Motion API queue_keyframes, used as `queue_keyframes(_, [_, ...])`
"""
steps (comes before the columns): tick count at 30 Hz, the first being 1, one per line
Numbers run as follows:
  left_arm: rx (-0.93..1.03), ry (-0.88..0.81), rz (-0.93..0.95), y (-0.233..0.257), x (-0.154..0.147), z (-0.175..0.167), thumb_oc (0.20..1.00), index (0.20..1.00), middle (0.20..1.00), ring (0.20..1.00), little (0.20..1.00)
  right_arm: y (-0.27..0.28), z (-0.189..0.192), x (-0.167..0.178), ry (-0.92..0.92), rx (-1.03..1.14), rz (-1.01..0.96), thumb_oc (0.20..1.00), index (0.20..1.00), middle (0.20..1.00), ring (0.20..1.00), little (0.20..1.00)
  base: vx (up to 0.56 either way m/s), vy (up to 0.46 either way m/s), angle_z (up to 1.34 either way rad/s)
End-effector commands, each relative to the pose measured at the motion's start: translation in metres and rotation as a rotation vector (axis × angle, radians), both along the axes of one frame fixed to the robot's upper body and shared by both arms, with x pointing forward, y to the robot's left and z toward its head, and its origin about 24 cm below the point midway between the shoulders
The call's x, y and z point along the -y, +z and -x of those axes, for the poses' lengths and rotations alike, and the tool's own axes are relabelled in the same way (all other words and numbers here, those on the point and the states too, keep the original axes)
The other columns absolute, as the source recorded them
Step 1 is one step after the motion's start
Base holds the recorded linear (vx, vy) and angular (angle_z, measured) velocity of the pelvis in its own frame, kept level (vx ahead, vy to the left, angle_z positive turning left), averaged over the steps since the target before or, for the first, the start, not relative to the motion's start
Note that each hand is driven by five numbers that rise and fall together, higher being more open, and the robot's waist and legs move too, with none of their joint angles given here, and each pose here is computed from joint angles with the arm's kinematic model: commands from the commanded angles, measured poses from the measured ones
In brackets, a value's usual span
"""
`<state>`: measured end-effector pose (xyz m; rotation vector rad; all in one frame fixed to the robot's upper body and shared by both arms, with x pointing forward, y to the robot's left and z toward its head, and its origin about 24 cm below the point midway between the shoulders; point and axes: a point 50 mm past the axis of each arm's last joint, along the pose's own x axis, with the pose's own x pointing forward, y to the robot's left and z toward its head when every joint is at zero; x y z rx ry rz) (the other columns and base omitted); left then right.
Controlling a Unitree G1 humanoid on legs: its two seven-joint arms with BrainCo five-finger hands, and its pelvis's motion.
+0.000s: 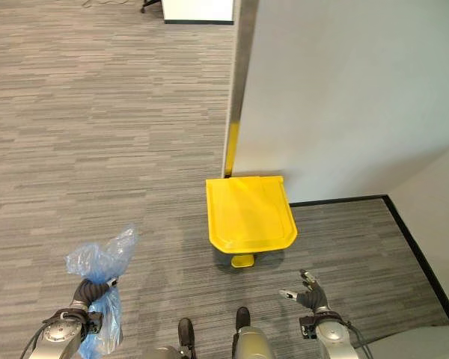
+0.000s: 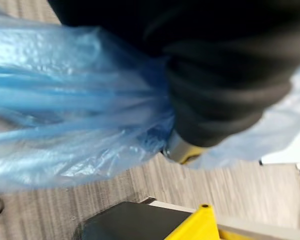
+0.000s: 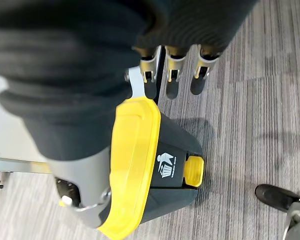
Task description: Gather garbage on tea table into small bin, then transfer packed bag to large trash can.
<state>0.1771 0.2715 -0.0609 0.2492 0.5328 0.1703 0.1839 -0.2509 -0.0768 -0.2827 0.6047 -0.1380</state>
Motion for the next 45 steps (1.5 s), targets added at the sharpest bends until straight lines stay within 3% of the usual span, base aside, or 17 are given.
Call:
queue_keyframes(1, [0.129, -0.006, 0.026, 0.020, 0.000, -0.016, 0.200, 0.200, 0.200, 0.200, 0.200, 0.015, -0.013, 0.014, -0.018, 0.073, 0.034, 1.000, 1.000, 1.000, 1.000, 1.000, 0.11, -0.058, 0.03])
queue_keyframes(21, [0.142, 0.033, -0.025, 0.027, -0.015, -0.016, 0.200, 0.200, 0.200, 0.200, 0.200, 0.030, -0.034, 0.004, 0.012, 0.151, 0.019, 1.000, 1.000, 1.000, 1.000, 1.000, 0.11, 0.101, -0.12])
queue_keyframes(29, [0.164, -0.001, 0.000, 0.029, -0.005, -0.031, 0.200, 0.200, 0.200, 0.200, 0.200, 0.023, -0.013, 0.027, -0.109, 0.120, 0.018, 1.000, 1.000, 1.000, 1.000, 1.000, 0.36, -0.175, 0.60])
queue_keyframes(34, [0.220, 0.033, 0.035, 0.034, -0.002, -0.040, 0.200, 0.200, 0.200, 0.200, 0.200, 0.039, -0.024, 0.042, -0.218, 0.225, -0.007, 1.000, 1.000, 1.000, 1.000, 1.000, 0.08, -0.055, 0.24])
queue_keyframes(41, [0.206, -0.041, 0.045, 0.032, 0.008, -0.039, 0.200, 0.200, 0.200, 0.200, 0.200, 0.044, -0.052, 0.001, -0.016, 0.240, -0.087, 1.000, 1.000, 1.000, 1.000, 1.000, -0.03, 0.048, -0.18])
queue_keyframes(45, [0.258, -0.135, 0.087, 0.040, 0.032, -0.052, 0.200, 0.200, 0.200, 0.200, 0.200, 0.077, -0.099, -0.062, 0.233, 0.377, -0.171, 1.000, 1.000, 1.000, 1.000, 1.000, 0.01, 0.045, 0.01])
